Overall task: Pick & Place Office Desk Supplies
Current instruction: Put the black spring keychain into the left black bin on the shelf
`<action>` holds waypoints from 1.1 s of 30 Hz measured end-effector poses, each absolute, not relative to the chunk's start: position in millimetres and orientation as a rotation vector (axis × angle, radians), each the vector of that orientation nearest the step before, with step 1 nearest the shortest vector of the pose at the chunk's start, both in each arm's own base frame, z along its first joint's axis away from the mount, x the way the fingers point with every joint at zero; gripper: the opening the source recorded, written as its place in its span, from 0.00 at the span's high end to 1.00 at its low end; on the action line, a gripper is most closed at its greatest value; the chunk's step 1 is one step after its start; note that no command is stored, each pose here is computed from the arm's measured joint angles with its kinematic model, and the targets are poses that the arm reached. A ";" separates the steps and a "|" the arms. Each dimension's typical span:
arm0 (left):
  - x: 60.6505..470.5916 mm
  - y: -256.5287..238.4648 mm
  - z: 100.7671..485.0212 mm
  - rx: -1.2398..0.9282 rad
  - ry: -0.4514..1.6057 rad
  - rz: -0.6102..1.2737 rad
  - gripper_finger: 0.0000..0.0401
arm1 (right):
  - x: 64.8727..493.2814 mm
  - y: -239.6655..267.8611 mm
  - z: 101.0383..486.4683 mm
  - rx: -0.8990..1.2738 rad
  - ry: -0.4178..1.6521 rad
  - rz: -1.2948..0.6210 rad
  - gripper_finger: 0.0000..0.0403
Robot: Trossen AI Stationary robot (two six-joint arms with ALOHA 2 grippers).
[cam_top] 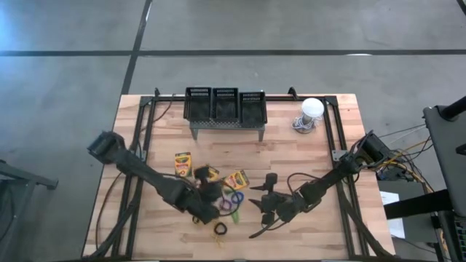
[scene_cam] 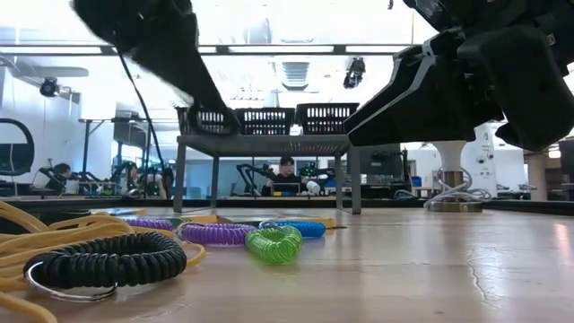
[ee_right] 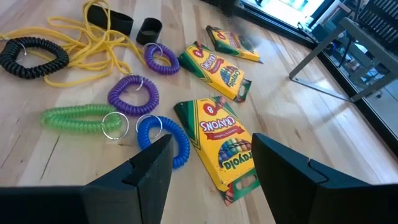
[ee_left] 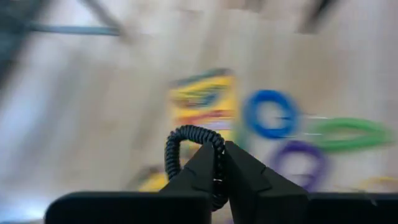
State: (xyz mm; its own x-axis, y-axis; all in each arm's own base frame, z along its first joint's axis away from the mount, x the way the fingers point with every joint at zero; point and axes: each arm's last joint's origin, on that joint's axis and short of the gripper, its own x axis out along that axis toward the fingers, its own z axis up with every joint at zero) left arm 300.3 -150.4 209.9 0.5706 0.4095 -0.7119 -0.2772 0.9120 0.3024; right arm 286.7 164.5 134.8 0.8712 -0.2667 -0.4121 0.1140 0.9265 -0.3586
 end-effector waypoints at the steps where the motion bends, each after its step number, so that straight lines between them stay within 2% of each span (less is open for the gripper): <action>1: 297.8 -144.0 219.5 0.192 0.873 0.449 0.92 | 286.7 164.5 134.7 -0.332 0.474 -0.203 0.47; 8: 279.4 -69.1 297.4 0.133 0.750 0.665 0.94 | 286.7 164.5 134.8 -0.330 0.474 -0.203 0.47; 13: 258.8 17.9 331.9 -0.033 0.718 0.823 0.94 | 286.8 164.4 134.8 -0.329 0.474 -0.204 0.47; 18: 236.7 98.5 329.7 -0.211 0.739 0.981 0.94 | 286.7 164.5 134.8 -0.331 0.474 -0.203 0.47; 22: 226.7 137.4 313.5 -0.338 0.738 0.865 0.94 | 286.8 164.4 134.8 -0.336 0.475 -0.202 0.47; 28: 226.2 153.0 298.6 -0.314 0.674 0.768 0.91 | 286.8 164.4 134.8 -0.337 0.475 -0.202 0.47; 33: 228.0 153.4 293.2 -0.266 0.666 0.748 0.82 | 286.7 164.5 134.8 -0.337 0.475 -0.202 0.47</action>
